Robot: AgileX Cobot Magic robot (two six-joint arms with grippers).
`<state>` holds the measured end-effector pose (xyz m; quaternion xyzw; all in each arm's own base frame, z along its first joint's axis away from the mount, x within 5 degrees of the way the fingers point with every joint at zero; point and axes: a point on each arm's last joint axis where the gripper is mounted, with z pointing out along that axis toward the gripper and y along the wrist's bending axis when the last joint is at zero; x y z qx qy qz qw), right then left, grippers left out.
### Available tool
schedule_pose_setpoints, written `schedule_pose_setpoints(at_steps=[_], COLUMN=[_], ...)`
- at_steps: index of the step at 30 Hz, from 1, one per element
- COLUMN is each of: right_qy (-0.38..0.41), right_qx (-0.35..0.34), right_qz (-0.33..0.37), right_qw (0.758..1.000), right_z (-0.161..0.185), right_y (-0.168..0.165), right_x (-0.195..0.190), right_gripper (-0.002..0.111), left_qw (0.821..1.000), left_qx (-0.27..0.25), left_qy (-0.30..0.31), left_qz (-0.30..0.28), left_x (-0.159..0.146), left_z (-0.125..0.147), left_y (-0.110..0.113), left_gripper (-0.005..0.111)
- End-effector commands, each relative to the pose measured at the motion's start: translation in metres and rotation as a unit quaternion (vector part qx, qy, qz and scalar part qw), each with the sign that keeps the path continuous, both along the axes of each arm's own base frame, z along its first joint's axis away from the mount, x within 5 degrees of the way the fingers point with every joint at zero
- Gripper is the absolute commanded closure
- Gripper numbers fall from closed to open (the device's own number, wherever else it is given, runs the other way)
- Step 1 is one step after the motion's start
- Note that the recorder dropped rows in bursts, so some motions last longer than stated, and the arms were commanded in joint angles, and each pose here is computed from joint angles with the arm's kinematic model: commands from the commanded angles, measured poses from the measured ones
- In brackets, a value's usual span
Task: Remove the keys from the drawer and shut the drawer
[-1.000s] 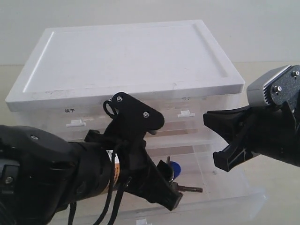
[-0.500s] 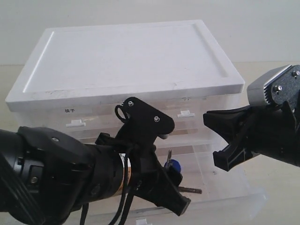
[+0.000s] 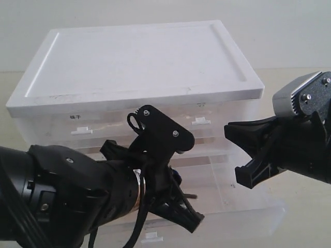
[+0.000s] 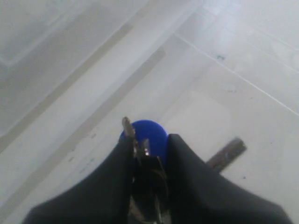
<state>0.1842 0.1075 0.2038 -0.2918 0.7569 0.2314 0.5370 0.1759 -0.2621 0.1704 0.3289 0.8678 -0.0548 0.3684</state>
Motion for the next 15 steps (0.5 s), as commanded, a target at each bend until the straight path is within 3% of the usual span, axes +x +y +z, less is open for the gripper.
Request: schedule_pose_setpoints(at_steps=[1,15], right_qy=[-0.001,0.000], right_qx=[0.002,0.004], right_qz=[-0.004,-0.005], right_qw=[1.000,1.000], right_z=[0.001,0.001], right_y=[-0.001,-0.001], right_x=[0.002,0.002], right_gripper=[0.108,0.108], left_qw=[0.997,0.996], left_qx=[0.059,-0.050], left_qy=[-0.035,-0.070], left_qz=[0.042,0.029], left_x=[0.009,-0.006], left_z=[-0.002,0.073], left_y=[0.015,0.033], left_gripper=[0.102,0.102])
